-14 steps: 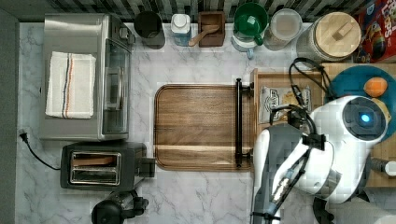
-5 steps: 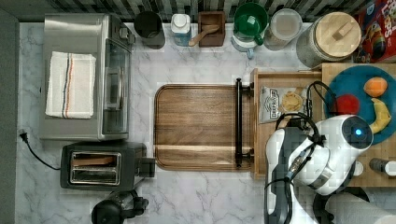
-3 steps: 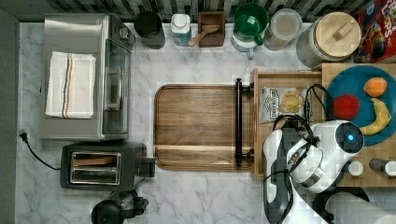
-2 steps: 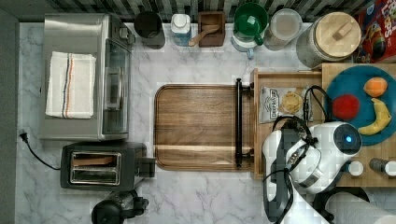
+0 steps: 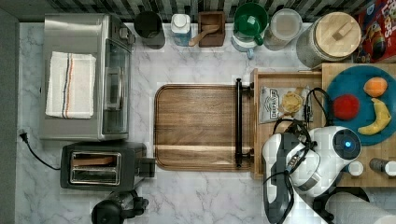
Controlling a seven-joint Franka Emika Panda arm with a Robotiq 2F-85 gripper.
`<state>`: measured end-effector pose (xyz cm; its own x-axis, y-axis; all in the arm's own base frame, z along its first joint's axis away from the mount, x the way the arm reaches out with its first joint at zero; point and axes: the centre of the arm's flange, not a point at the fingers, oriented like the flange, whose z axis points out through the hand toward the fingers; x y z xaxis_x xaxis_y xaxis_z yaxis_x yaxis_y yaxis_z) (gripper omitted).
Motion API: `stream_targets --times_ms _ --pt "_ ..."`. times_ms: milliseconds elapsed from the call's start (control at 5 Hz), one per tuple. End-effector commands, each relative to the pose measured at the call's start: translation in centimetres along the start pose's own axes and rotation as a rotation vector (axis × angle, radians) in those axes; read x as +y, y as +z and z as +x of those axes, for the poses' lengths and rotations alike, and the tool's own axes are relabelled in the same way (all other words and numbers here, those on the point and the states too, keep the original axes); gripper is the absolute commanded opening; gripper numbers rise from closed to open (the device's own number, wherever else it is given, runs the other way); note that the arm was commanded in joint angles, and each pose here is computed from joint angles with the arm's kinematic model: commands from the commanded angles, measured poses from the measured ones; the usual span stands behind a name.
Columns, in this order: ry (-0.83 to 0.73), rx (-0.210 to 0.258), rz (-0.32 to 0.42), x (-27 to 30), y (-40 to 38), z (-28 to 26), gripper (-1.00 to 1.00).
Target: Pick up the butter.
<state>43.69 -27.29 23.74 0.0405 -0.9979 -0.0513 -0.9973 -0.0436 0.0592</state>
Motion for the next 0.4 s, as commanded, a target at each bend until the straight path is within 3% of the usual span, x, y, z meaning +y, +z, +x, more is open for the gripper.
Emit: stream_targets --times_ms 200,400 --pt "-0.044 0.064 0.069 -1.2 -2.9 -1.2 -1.0" --pt "-0.132 0.102 0.124 -0.8 -5.8 -1.4 -1.0"
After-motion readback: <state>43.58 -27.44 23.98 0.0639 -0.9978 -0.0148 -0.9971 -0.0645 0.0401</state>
